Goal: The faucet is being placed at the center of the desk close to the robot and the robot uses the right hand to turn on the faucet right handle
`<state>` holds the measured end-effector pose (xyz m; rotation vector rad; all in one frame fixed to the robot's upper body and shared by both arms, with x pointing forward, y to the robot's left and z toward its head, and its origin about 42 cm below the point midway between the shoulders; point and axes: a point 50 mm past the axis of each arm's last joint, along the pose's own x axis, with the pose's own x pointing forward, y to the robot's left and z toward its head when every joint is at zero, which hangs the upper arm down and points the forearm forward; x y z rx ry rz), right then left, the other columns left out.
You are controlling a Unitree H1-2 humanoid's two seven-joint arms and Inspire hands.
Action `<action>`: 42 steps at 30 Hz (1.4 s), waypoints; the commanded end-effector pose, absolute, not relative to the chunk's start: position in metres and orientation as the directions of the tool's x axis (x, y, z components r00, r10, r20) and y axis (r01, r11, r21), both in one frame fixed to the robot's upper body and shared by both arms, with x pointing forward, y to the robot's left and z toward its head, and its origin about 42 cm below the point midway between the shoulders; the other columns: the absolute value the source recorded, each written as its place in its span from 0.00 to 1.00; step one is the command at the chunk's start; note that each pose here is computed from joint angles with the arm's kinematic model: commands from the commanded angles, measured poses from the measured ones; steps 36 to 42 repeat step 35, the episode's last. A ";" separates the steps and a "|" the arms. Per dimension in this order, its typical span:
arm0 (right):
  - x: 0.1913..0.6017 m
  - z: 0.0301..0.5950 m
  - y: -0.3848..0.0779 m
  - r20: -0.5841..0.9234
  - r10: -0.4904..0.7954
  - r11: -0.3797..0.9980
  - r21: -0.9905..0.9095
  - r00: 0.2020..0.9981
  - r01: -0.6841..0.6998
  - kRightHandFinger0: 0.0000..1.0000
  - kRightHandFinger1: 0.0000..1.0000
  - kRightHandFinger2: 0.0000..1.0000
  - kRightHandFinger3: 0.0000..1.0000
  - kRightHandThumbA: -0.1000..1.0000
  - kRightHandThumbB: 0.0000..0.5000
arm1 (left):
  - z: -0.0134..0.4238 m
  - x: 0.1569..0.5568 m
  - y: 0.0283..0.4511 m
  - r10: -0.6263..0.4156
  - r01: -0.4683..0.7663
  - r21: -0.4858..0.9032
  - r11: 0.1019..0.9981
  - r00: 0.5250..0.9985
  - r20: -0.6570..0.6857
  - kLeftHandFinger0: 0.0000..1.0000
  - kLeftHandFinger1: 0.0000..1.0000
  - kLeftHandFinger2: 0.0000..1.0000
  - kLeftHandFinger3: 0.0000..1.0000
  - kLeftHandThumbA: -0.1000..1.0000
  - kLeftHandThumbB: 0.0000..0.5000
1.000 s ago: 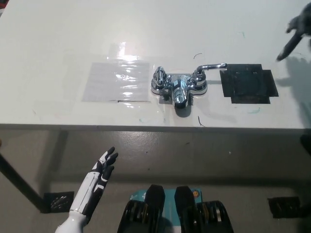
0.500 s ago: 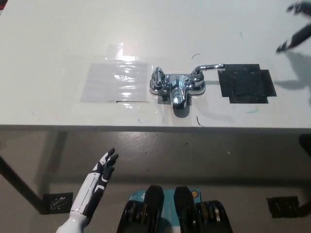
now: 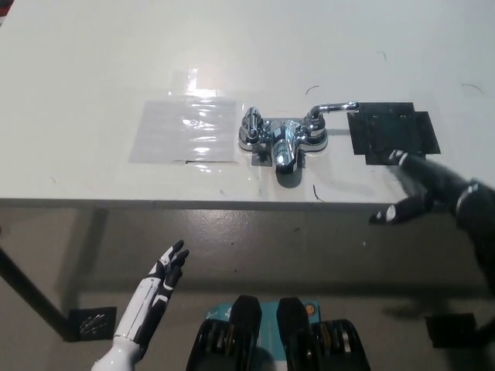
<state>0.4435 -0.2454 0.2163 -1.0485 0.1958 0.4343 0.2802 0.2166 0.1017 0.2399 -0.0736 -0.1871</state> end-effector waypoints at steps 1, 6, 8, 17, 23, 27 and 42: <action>0.198 0.391 -0.244 0.937 0.217 0.910 -0.296 0.275 0.290 1.00 1.00 1.00 1.00 1.00 0.58 | 0.154 0.330 0.217 -0.215 0.162 0.241 0.957 0.954 0.211 1.00 1.00 1.00 1.00 1.00 0.23; 0.187 0.385 -0.250 0.944 0.250 0.917 -0.302 0.214 0.259 1.00 1.00 1.00 1.00 1.00 0.35 | 0.158 0.335 0.216 -0.217 0.160 0.243 0.957 0.949 0.227 1.00 1.00 1.00 1.00 1.00 0.23; 0.185 0.380 -0.247 0.945 0.241 0.917 -0.297 0.223 0.267 1.00 1.00 1.00 1.00 1.00 0.33 | 0.157 0.335 0.216 -0.217 0.160 0.244 0.956 0.949 0.229 1.00 1.00 1.00 1.00 1.00 0.23; 0.167 0.340 -0.235 0.907 0.156 0.949 -0.248 0.392 0.196 1.00 1.00 1.00 1.00 1.00 0.35 | 0.168 0.345 0.217 -0.216 0.152 0.248 0.957 0.943 0.253 1.00 1.00 1.00 1.00 1.00 0.18; 0.220 0.262 -0.232 0.756 0.107 0.974 -0.209 0.645 0.082 1.00 1.00 1.00 1.00 0.92 0.32 | 0.170 0.345 0.217 -0.213 0.147 0.254 0.956 0.944 0.253 1.00 1.00 1.00 1.00 1.00 0.21; 0.249 0.218 -0.228 0.598 0.071 0.987 -0.157 0.798 0.030 1.00 1.00 1.00 1.00 0.86 0.34 | 0.167 0.342 0.216 -0.226 0.162 0.246 0.955 0.940 0.257 1.00 1.00 1.00 1.00 1.00 0.17; 0.275 0.154 -0.229 0.355 -0.001 0.997 -0.067 0.935 0.026 1.00 1.00 1.00 1.00 0.77 0.12 | 0.155 0.324 0.217 -0.229 0.175 0.235 0.956 0.947 0.226 1.00 1.00 1.00 1.00 1.00 0.17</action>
